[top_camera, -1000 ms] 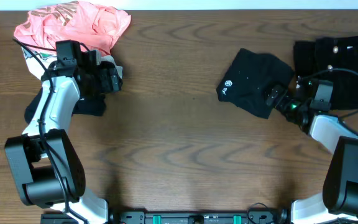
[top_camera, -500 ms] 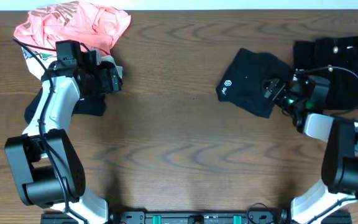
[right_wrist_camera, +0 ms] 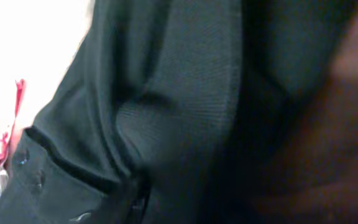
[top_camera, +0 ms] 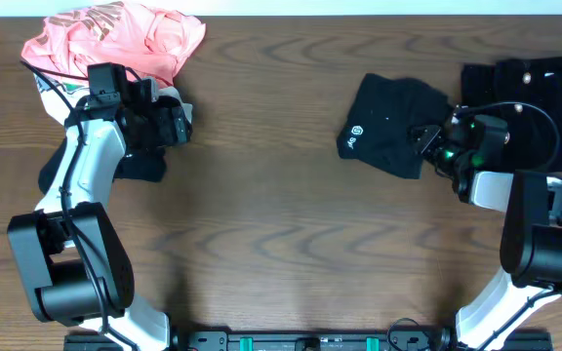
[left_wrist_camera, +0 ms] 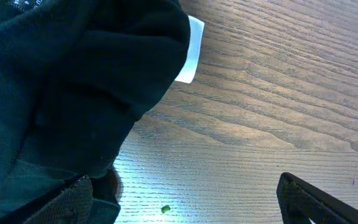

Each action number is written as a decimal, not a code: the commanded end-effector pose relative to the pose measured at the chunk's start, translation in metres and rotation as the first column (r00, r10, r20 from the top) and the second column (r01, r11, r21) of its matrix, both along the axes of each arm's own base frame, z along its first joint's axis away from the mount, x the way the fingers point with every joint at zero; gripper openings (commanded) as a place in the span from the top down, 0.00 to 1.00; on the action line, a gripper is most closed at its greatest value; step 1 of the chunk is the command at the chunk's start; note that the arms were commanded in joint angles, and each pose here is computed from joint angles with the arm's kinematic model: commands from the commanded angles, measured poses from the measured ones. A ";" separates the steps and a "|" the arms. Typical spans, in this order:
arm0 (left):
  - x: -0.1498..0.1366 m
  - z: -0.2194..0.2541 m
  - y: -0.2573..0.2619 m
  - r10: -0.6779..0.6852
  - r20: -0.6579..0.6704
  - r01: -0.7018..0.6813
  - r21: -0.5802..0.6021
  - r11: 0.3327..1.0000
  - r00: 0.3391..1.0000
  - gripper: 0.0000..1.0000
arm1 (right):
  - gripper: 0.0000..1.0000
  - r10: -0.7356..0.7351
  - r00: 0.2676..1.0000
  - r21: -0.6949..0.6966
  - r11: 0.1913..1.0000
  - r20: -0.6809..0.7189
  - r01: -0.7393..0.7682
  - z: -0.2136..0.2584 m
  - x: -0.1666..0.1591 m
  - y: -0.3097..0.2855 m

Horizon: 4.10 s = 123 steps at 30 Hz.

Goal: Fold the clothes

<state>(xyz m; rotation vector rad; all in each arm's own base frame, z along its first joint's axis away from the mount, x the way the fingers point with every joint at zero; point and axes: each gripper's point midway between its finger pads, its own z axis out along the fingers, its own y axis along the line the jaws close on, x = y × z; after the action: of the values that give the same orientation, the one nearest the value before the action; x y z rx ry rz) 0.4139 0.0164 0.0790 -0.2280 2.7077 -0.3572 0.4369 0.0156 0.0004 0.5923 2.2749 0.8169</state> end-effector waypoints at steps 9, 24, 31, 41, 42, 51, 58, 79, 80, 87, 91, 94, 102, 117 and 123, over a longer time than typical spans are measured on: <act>-0.003 -0.003 0.002 0.000 -0.015 0.000 0.009 1.000 1.000 0.05 | 0.99 0.155 0.966 -0.014 0.987 -0.205 -0.162 -0.038 -0.027 0.021; -0.003 -0.003 0.002 0.000 -0.014 0.000 0.009 1.000 1.000 0.05 | 0.99 0.298 0.927 -0.234 0.907 -0.228 -0.349 0.105 0.011 0.002; -0.002 -0.003 0.002 0.000 -0.014 0.000 0.009 1.000 1.000 0.05 | 0.99 0.290 0.937 -0.342 0.875 -0.197 -0.343 0.166 0.027 -0.012; -0.003 -0.003 0.002 0.000 -0.014 0.000 0.009 1.000 1.000 0.05 | 0.99 0.297 0.947 -0.435 0.842 -0.122 -0.320 0.226 0.039 -0.023; -0.003 -0.003 0.002 0.000 -0.014 0.000 0.009 1.000 1.000 0.05 | 0.99 0.294 0.948 -0.444 0.839 -0.119 -0.316 0.230 0.039 -0.026; -0.003 -0.003 0.002 0.000 -0.014 0.000 0.009 1.000 1.000 0.05 | 0.99 0.207 0.974 -0.529 0.819 -0.092 -0.224 0.259 0.037 -0.080; -0.003 -0.003 0.002 0.000 -0.015 0.000 0.009 1.000 1.000 0.05 | 0.99 0.194 0.976 -0.567 0.794 -0.104 -0.218 0.256 0.027 -0.123; -0.004 -0.004 0.002 0.000 -0.022 0.000 0.007 1.000 1.000 0.05 | 0.99 0.362 0.927 -0.565 0.745 -0.103 -0.354 0.213 0.027 -0.166; -0.004 -0.004 0.002 0.000 -0.022 0.000 0.007 1.000 1.000 0.05 | 0.99 0.356 0.929 -0.564 0.748 -0.105 -0.350 0.211 0.027 -0.171; -0.005 -0.004 0.002 0.000 -0.025 0.000 0.007 1.000 1.000 0.05 | 0.99 0.308 0.945 -0.556 0.768 -0.113 -0.317 0.194 0.027 -0.199; -0.006 -0.005 0.001 0.000 -0.028 0.000 0.006 1.000 1.000 0.05 | 0.99 0.288 0.950 -0.556 0.773 -0.123 -0.306 0.182 0.028 -0.215; -0.006 -0.005 0.001 0.000 -0.029 0.000 0.006 1.000 1.000 0.05 | 0.99 0.263 0.956 -0.565 0.772 -0.132 -0.290 0.173 0.028 -0.228; -0.006 -0.005 0.001 0.000 -0.029 0.000 0.006 1.000 1.000 0.05 | 0.99 0.193 0.972 -0.594 0.770 -0.132 -0.233 0.164 0.024 -0.265; -0.008 -0.005 0.001 0.000 -0.037 0.000 0.005 1.000 0.999 0.05 | 0.99 0.094 0.990 -0.621 0.772 -0.103 -0.137 0.163 0.007 -0.316; -0.008 -0.005 0.001 0.000 -0.038 0.000 0.005 1.000 0.999 0.05 | 0.35 -0.053 0.991 -0.633 0.774 -0.119 -0.035 0.156 0.006 -0.341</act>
<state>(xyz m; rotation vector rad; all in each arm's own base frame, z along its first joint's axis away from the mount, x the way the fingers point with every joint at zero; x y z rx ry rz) 0.4075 0.0157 0.0764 -0.2367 2.7353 -0.3621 0.4480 -0.3034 0.1505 0.2325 2.4747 0.0329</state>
